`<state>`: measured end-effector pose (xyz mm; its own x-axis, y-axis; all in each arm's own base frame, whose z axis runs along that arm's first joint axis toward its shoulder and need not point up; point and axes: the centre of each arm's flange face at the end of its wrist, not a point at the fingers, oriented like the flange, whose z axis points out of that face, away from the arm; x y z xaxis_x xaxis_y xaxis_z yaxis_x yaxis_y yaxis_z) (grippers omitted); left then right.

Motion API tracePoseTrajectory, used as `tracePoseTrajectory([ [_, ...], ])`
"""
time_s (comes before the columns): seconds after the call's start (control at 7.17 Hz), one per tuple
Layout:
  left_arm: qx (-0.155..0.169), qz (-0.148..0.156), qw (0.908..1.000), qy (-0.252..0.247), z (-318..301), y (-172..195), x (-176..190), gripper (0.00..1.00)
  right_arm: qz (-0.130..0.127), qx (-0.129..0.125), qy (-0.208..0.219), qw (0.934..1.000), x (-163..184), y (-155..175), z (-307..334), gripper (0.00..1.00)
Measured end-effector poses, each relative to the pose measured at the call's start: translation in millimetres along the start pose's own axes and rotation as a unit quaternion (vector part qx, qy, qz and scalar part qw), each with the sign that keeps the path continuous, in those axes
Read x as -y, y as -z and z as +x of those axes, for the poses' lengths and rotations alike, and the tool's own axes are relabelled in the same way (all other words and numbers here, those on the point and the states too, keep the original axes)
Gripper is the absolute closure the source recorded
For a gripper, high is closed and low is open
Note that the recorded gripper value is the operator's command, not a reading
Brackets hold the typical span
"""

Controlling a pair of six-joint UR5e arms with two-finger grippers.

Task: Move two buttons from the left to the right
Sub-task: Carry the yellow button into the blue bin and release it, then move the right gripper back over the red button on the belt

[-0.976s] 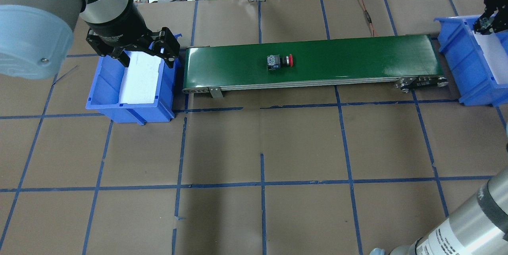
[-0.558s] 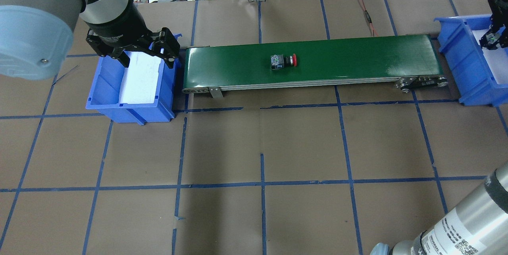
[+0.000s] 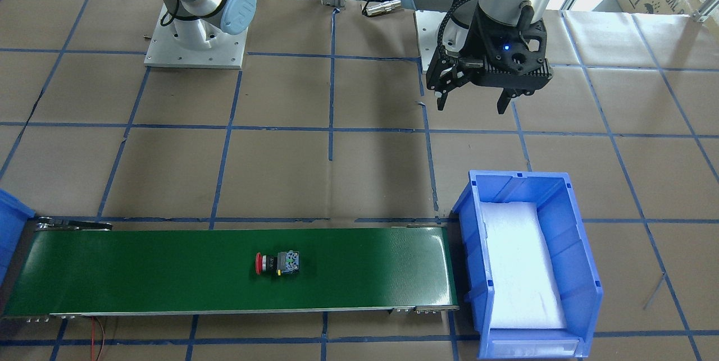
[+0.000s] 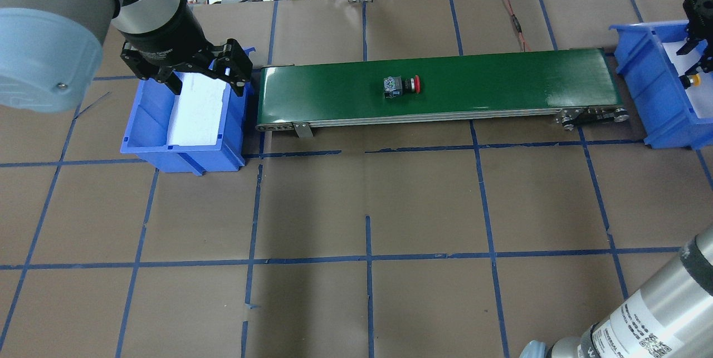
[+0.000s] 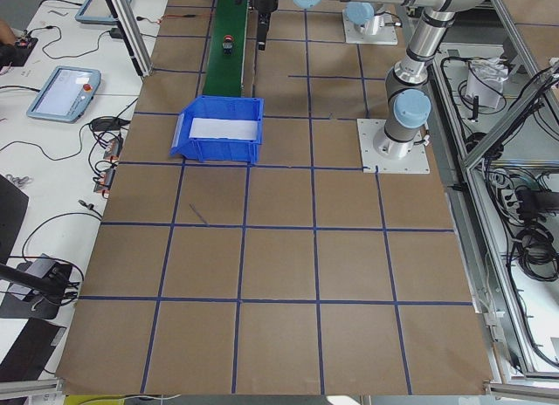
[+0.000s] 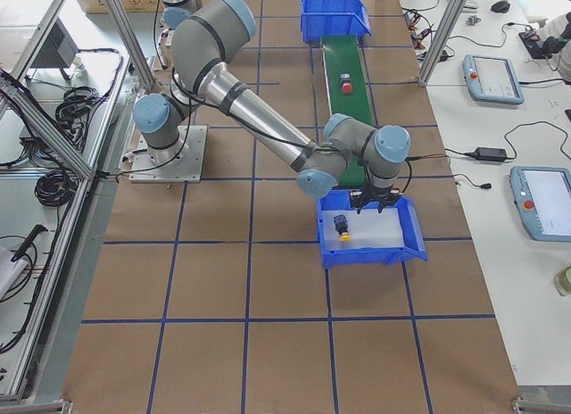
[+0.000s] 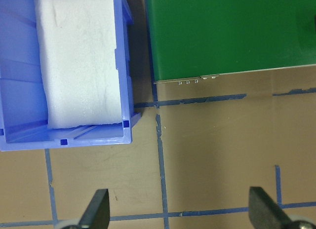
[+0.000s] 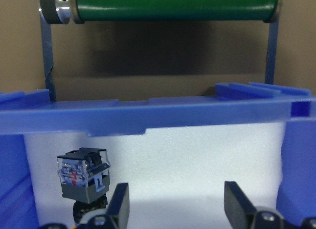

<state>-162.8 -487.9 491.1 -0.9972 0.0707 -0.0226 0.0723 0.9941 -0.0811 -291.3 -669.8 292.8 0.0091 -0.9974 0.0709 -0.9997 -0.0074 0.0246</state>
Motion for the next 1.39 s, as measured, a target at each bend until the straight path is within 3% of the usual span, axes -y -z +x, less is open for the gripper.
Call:
tracePoseTrajectory([
  [0.28,0.000,0.000,1.0000,0.000,0,0,0,0.00,0.014,-0.019,-0.018,0.9996,39,24,11,0.18],
  [0.42,0.000,0.000,1.0000,0.000,0,0,0,0.00,0.017,-0.023,-0.016,0.9995,82,41,20,0.15],
  [0.7,0.000,0.000,1.0000,0.000,0,0,0,0.00,0.030,-0.007,-0.001,0.9995,200,53,33,0.12],
  [0.84,0.000,0.000,1.0000,0.000,0,0,0,0.00,0.033,0.002,0.006,0.9994,255,50,32,0.04],
  [1.12,0.000,0.000,1.0000,0.000,0,0,0,0.00,0.037,0.021,0.015,0.9990,339,34,22,0.01],
  [1.39,0.000,0.000,1.0000,0.000,0,0,0,0.00,0.036,0.033,-0.019,0.9986,373,13,11,0.00],
])
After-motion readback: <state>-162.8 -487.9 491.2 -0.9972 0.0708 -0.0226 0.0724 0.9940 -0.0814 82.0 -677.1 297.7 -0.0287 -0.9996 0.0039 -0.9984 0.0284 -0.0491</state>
